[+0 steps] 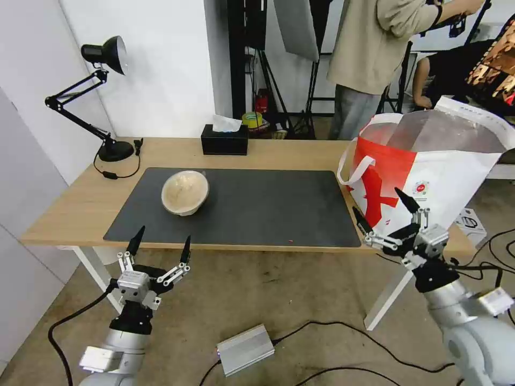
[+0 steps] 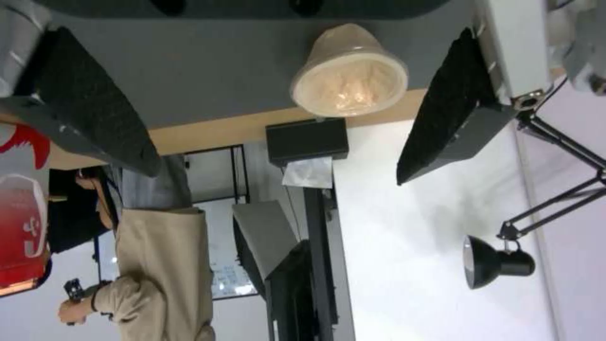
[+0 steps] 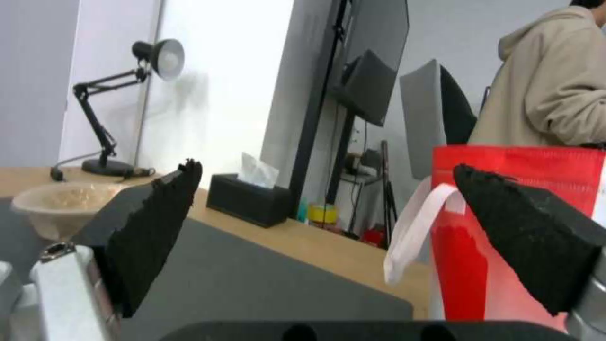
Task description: Pick up the trash from the table and place it into the takeout bag.
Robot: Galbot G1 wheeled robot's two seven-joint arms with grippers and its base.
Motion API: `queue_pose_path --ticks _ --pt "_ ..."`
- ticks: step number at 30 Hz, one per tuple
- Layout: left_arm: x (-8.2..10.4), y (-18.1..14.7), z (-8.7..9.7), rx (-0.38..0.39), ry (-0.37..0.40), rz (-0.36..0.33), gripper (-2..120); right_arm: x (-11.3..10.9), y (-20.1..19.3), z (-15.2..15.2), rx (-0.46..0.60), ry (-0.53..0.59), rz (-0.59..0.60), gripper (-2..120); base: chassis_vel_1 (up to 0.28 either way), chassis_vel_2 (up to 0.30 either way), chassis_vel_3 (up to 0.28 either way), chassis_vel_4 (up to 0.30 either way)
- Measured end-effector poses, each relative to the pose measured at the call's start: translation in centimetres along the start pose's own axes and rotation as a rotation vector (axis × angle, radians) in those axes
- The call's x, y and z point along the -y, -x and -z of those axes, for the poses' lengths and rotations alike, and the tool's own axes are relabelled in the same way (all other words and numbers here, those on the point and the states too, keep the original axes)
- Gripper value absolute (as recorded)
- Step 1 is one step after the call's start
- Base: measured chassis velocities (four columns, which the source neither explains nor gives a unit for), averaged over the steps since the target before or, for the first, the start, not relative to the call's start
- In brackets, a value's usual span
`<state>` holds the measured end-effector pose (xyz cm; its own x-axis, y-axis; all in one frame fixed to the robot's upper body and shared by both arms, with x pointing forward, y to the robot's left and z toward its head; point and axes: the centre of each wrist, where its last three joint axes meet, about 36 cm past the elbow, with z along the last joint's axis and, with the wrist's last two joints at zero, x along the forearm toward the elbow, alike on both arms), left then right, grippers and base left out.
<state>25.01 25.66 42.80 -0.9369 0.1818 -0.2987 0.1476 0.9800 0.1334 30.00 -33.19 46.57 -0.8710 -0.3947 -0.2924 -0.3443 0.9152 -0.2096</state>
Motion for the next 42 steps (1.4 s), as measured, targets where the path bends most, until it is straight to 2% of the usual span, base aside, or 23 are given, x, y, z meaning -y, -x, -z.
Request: queue_pose_path --ticks 18,42 --pt "0.1 0.5 -0.1 -0.001 0.008 0.002 100 -2.6 -2.0 -2.3 -0.028 -0.010 -0.001 100 0.000 0.000 0.000 0.000" --pt "0.0 0.6 -0.1 -0.005 0.011 0.006 100 -4.0 -2.3 -2.9 -0.030 -0.013 0.021 100 0.000 0.000 0.000 0.000"
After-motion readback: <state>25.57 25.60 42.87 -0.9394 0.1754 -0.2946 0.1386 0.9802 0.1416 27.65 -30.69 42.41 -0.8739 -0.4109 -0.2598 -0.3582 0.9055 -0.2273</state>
